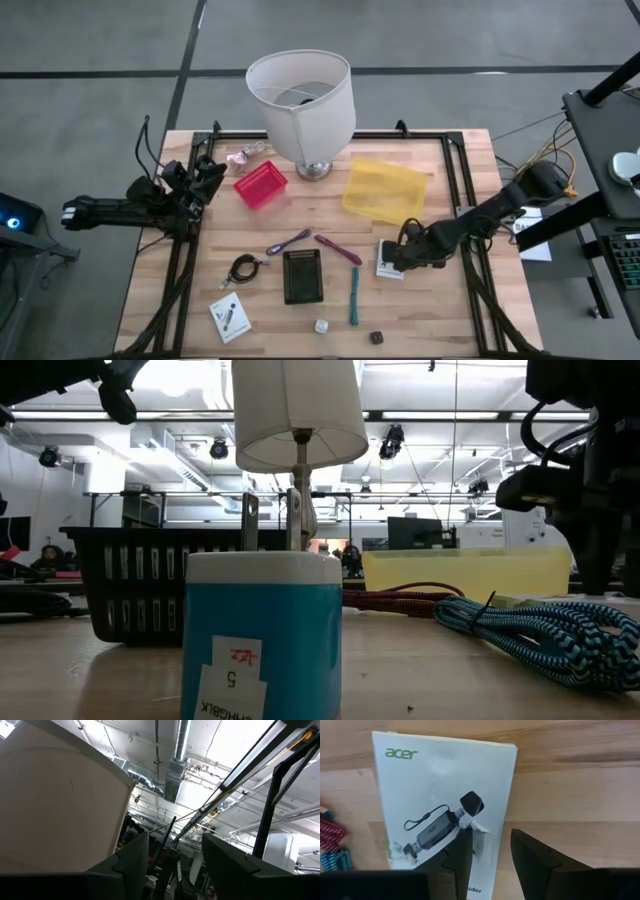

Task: Pick and place items into bin
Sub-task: Put the right card reader box into the black bin

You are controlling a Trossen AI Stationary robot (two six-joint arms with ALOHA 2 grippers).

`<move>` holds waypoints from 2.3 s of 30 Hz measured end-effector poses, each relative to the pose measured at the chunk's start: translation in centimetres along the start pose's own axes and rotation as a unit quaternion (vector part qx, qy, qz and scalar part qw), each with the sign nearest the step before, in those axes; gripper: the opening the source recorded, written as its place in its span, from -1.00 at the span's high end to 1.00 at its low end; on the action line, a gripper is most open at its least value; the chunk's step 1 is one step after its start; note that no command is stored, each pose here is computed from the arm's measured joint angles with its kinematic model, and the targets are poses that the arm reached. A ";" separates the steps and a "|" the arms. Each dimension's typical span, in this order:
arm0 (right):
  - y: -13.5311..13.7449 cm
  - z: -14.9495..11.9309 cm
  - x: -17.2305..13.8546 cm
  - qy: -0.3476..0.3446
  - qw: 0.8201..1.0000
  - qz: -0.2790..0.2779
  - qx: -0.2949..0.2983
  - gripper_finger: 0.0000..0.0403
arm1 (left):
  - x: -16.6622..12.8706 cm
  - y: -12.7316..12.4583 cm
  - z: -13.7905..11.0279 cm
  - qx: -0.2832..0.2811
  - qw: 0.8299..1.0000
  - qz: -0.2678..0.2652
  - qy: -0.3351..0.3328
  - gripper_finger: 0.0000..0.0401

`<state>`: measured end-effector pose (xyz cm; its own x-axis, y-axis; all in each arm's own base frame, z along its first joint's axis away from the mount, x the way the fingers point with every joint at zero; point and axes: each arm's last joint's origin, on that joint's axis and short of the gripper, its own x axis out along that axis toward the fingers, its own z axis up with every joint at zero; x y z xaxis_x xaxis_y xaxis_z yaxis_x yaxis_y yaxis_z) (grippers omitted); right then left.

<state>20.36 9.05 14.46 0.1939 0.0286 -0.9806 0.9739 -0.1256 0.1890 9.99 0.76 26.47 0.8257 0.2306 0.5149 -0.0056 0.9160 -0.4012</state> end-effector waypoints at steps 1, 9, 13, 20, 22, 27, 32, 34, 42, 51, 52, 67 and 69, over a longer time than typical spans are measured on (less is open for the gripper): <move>0.0 0.0 0.1 -0.001 1.000 -0.002 0.000 0.40 | 0.0 0.0 0.0 0.000 1.000 0.000 0.000 0.16; 0.3 -0.2 0.9 -0.004 1.000 -0.006 0.000 0.44 | 0.0 0.0 0.0 0.000 1.000 0.000 -0.001 0.16; 0.3 -0.2 1.0 -0.005 1.000 -0.008 -0.001 0.49 | 0.0 0.0 0.0 0.000 1.000 0.000 -0.001 0.16; 0.3 -0.2 1.0 -0.002 1.000 -0.009 -0.002 0.70 | 0.0 0.0 0.0 0.000 1.000 0.000 -0.001 0.16; 0.3 -0.2 1.1 -0.002 1.000 -0.010 -0.002 0.79 | 0.0 0.0 0.0 0.000 1.000 0.000 -0.001 0.16; 0.2 -0.2 1.0 0.001 1.000 -0.009 -0.002 0.93 | 0.0 0.0 0.0 0.000 1.000 0.000 -0.001 0.16; 0.2 -0.2 0.4 0.010 1.000 -0.002 -0.004 0.95 | 0.0 0.0 0.0 0.000 1.000 0.000 -0.001 0.16; 0.5 -0.4 -0.3 0.018 1.000 0.013 -0.014 0.95 | 0.0 0.0 0.0 0.000 1.000 -0.001 -0.001 0.16; 1.9 -0.7 -3.7 0.017 0.993 0.104 -0.044 0.95 | -0.1 0.0 0.1 -0.001 1.000 -0.001 -0.003 0.16; 2.5 1.3 -6.3 -0.091 0.974 0.207 -0.027 0.96 | -0.1 0.0 0.1 -0.001 1.000 -0.002 -0.004 0.16; 2.5 1.5 -6.5 -0.093 0.972 0.212 -0.030 0.96 | -0.1 0.0 0.1 -0.001 1.000 -0.002 -0.004 0.16; 6.8 1.5 -8.2 -0.074 0.913 0.394 -0.071 0.96 | -0.1 0.0 0.2 -0.001 1.000 -0.002 -0.005 0.16; 7.6 1.2 -8.1 -0.068 0.902 0.421 -0.071 0.96 | -0.1 0.0 0.2 -0.001 1.000 -0.002 -0.004 0.16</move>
<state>26.04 6.72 23.78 0.8644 -0.1413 -0.4826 0.4961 0.0824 0.8644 9.81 0.76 26.55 0.8207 0.2299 0.5231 -0.0010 0.9160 -0.4011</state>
